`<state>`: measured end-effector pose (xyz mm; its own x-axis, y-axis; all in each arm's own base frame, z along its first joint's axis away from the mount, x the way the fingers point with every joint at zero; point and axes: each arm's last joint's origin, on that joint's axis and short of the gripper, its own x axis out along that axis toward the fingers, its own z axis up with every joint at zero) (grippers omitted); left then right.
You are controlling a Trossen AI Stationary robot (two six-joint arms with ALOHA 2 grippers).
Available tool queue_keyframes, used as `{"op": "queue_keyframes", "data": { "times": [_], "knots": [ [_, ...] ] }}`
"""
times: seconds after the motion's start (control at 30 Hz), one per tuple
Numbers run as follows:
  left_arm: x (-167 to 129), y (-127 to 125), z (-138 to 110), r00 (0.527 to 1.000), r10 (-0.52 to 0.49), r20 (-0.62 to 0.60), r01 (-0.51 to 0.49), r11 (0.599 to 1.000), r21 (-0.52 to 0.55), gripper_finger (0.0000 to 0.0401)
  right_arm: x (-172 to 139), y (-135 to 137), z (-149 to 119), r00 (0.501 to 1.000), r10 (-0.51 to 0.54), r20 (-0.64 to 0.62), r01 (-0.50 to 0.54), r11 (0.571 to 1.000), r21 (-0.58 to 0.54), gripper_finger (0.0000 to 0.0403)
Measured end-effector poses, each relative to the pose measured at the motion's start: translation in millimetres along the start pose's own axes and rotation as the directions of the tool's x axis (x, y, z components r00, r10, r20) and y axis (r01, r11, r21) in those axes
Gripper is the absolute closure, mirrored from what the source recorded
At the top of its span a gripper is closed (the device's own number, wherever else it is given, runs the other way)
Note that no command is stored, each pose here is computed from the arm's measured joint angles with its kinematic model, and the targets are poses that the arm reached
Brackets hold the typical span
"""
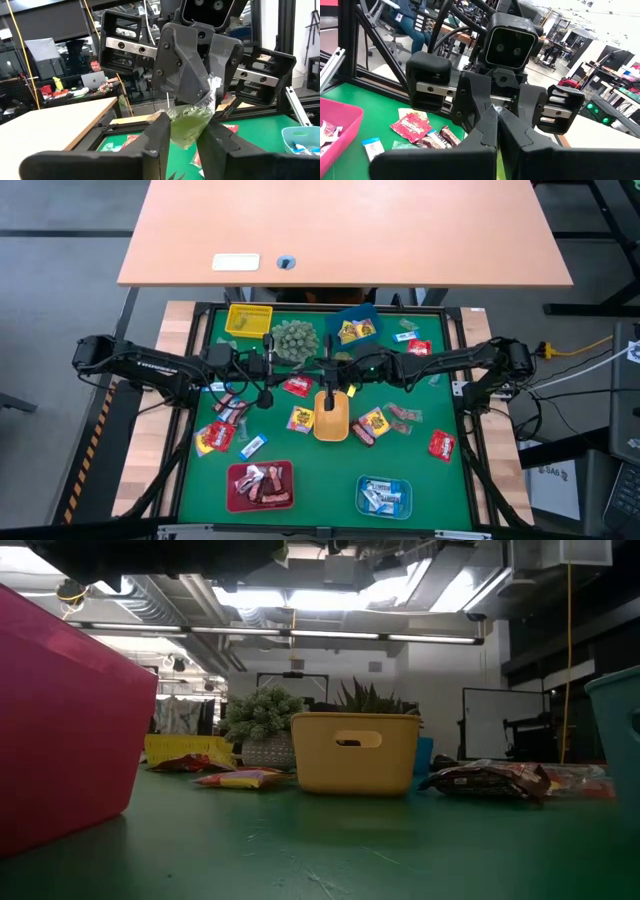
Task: Sort candy
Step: Put the green gummy into the yellow bin
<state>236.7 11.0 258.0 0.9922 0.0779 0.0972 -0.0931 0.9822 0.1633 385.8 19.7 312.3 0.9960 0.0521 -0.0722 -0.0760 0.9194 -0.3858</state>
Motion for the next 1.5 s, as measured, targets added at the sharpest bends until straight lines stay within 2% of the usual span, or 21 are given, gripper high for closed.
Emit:
{"op": "queue_keyframes", "data": {
  "times": [0.3,0.6,0.73,1.13,1.23,1.37,1.5],
  "knots": [
    [0,0,0,1.0,0.003,0.0,-0.003,1.0,-0.002,0.0331,0,0,0,1.0,0.001,0.0,-0.001,1.0,0.0,0.0388],
    [0,1,0,1.0,0.012,-0.002,-0.012,1.0,-0.003,0.0331,0,0,0,1.0,-0.02,-0.008,0.02,1.0,0.0,0.0279],
    [0,1,0,1.0,0.013,-0.002,-0.013,1.0,-0.003,0.0331,0,0,0,0.999,-0.03,-0.012,0.03,1.0,0.0,0.0248],
    [0,2,0,0.999,0.04,-0.008,-0.04,0.999,-0.002,0.0331,-14,-6,13,0.999,-0.034,-0.01,0.034,0.999,0.0,0.0232],
    [0,3,-1,0.996,0.091,-0.02,-0.091,0.996,-0.001,0.0331,-24,-9,20,0.999,-0.046,-0.028,0.046,0.999,-0.001,0.0232],
    [0,8,-3,0.977,0.205,-0.057,-0.205,0.979,0.007,0.0331,-42,-13,27,0.992,-0.049,-0.118,0.049,0.999,-0.003,0.0232],
    [-2,20,-13,0.921,0.356,-0.157,-0.353,0.934,0.051,0.0331,-63,-14,27,0.97,-0.003,-0.241,0.017,0.998,0.055,0.0232]
  ]
}}
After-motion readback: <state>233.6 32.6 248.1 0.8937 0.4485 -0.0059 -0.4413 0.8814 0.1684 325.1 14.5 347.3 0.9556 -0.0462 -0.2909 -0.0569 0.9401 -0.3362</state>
